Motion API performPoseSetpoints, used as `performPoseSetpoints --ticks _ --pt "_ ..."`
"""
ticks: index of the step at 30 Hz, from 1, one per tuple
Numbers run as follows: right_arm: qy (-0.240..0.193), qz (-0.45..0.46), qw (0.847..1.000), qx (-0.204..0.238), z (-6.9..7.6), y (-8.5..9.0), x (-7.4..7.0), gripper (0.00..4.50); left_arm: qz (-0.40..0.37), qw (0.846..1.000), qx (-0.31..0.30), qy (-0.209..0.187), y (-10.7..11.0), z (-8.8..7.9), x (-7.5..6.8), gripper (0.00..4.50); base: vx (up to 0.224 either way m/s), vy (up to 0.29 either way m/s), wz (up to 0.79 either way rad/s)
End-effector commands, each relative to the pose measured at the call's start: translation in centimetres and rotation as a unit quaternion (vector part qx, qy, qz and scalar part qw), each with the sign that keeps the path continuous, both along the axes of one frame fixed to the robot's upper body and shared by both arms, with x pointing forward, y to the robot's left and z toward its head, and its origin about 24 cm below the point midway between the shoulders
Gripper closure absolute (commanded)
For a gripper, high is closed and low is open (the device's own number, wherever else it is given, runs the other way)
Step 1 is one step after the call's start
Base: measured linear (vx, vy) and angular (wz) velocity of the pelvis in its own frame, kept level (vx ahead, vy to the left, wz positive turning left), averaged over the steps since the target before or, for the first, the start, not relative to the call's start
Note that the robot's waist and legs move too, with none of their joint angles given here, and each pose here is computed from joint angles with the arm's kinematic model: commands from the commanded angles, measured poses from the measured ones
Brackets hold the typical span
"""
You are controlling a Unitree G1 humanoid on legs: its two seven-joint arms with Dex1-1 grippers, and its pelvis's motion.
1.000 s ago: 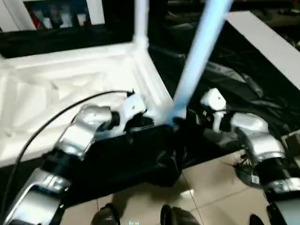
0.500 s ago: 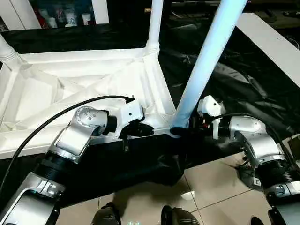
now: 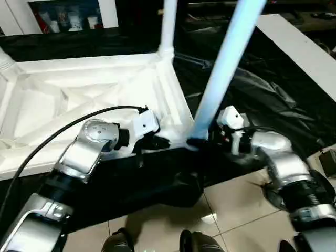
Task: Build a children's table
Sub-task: Rotate leg to tighten
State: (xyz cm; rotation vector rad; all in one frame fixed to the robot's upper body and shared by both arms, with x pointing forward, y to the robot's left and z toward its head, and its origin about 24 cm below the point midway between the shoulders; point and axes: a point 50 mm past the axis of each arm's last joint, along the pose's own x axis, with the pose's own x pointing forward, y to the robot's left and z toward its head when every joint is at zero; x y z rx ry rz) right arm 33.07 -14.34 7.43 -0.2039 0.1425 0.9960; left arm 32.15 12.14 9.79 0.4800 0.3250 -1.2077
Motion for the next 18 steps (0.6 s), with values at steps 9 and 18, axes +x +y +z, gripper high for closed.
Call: performPoseSetpoints --ticks 9,18 --pt "0.037 -0.269 0.961 0.058 -2.5 1.9 2.3 1.83 0.180 0.984 0.002 0.019 -2.5 -2.7 2.1 4.50 0.000 0.000 0.00" --pt "0.023 -0.308 0.946 0.094 -1.7 4.4 3.4 1.83 0.207 0.978 0.001 0.011 -4.0 -2.7 2.6 4.50 0.000 0.000 0.00"
